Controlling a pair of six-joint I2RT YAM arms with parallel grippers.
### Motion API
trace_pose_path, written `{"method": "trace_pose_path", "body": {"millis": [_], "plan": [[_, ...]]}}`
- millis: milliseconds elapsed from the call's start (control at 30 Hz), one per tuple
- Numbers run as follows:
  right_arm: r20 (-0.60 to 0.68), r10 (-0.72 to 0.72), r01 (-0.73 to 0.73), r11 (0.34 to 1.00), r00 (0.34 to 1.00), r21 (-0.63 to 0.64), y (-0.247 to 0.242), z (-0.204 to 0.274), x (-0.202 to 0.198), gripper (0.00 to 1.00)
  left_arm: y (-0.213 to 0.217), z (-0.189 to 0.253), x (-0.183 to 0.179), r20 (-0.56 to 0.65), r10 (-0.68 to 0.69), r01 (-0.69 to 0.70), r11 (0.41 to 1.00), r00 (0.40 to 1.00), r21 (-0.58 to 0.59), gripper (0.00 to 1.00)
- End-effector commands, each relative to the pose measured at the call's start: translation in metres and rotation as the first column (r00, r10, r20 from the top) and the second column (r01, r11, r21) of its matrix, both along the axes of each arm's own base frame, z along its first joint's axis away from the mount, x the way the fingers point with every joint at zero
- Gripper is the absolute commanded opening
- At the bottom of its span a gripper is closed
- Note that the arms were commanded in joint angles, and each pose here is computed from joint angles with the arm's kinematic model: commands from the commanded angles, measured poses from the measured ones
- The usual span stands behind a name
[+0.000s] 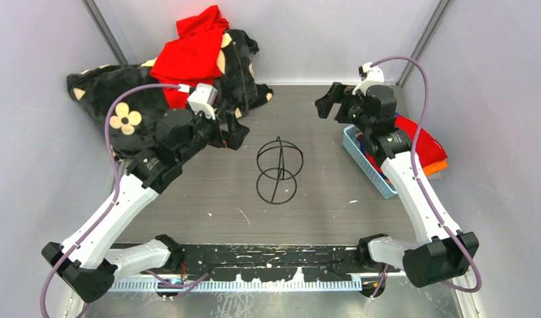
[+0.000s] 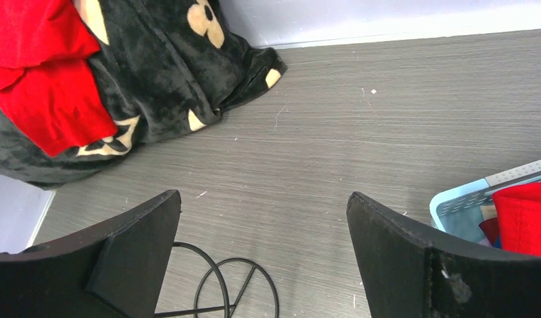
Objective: Stack the hats
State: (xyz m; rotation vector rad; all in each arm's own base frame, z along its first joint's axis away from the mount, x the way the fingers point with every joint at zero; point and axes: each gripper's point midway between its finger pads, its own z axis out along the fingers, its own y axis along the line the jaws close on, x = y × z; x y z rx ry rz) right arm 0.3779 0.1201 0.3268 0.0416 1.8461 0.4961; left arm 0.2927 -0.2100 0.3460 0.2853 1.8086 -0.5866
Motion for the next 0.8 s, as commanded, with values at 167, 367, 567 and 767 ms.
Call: {"method": "trace_pose_path", "body": {"millis": [167, 367, 567, 767], "plan": [[0.097, 0.035, -0.034, 0.999, 0.995, -0.008, 0.004, 0.034, -0.003, 1.00, 0.006, 0.039, -0.008, 0.152, -0.002, 0.013, 0.998, 0.988, -0.068, 1.00], [0.094, 0.055, -0.054, 0.998, 0.994, -0.014, 0.005, 0.032, -0.012, 1.00, -0.016, 0.035, -0.020, 0.147, -0.157, 0.165, 0.985, 0.977, -0.048, 0.94], [0.077, 0.037, -0.034, 0.999, 0.996, -0.035, 0.000, 0.026, -0.011, 1.00, -0.046, 0.018, -0.044, 0.066, -0.370, 0.372, 0.928, 0.927, -0.023, 0.80], [0.072, 0.043, -0.040, 0.999, 0.997, -0.035, 0.002, 0.019, -0.009, 1.00, -0.061, -0.013, -0.054, -0.001, -0.461, 0.461, 0.887, 0.887, 0.022, 0.74]]}}
